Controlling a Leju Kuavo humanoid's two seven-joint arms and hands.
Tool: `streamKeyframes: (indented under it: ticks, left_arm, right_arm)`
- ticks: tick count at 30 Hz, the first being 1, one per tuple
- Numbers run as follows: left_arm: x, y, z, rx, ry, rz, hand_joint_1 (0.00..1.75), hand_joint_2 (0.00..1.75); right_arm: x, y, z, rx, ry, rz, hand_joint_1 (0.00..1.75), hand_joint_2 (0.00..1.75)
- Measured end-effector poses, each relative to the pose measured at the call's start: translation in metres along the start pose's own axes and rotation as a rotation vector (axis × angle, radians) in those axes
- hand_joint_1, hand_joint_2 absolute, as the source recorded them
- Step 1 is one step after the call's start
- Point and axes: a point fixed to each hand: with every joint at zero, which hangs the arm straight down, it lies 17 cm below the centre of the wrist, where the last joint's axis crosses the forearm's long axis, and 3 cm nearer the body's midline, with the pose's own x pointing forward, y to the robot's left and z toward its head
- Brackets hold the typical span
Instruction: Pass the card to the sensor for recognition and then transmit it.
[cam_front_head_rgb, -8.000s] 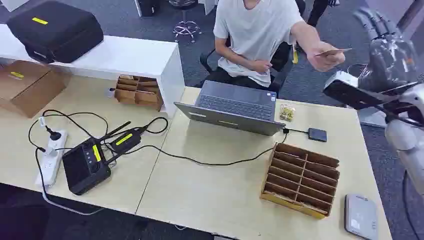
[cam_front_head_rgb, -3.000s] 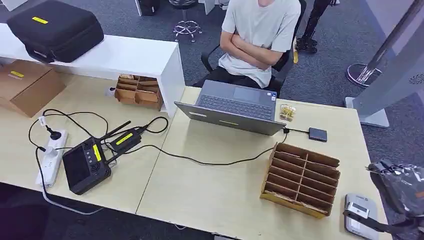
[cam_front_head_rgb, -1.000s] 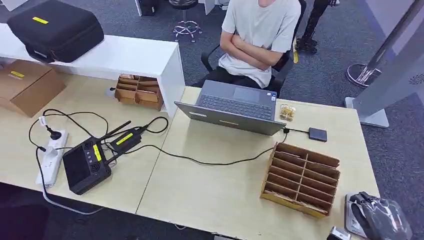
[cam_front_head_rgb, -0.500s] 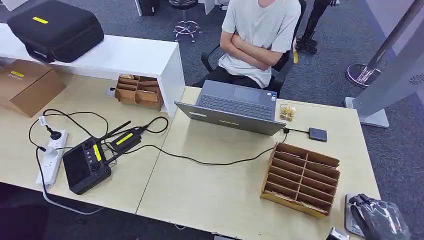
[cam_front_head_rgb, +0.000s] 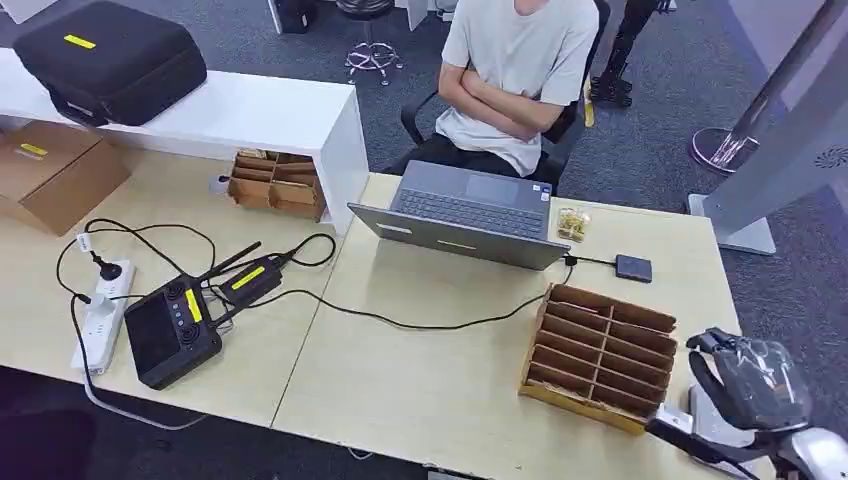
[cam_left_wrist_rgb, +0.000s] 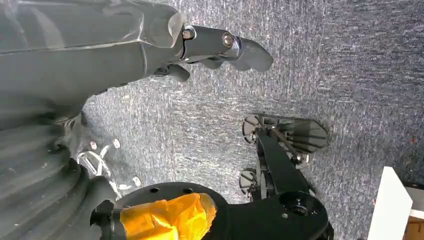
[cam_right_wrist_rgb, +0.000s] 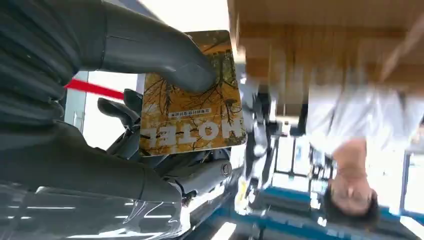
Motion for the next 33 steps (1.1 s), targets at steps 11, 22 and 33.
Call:
streamKeyframes:
  ticks: [11,22,33]
  left_arm:
    - [0.006,0.000,-0.002,0.023,-0.009,-0.013,0.00,1.75]
    - [0.018,-0.010,-0.004,-0.001,-0.003,-0.068,0.00,1.75]
    - [0.027,-0.017,-0.004,-0.018,-0.006,-0.106,0.00,1.75]
  right_arm:
    - [0.010,-0.169,-0.107,-0.276,-0.107,0.055,1.75,1.75]
    - [0.085,-0.281,-0.189,-0.399,-0.213,0.165,1.75,1.75]
    - [0.155,-0.293,-0.229,-0.417,-0.291,0.204,1.75,1.75]
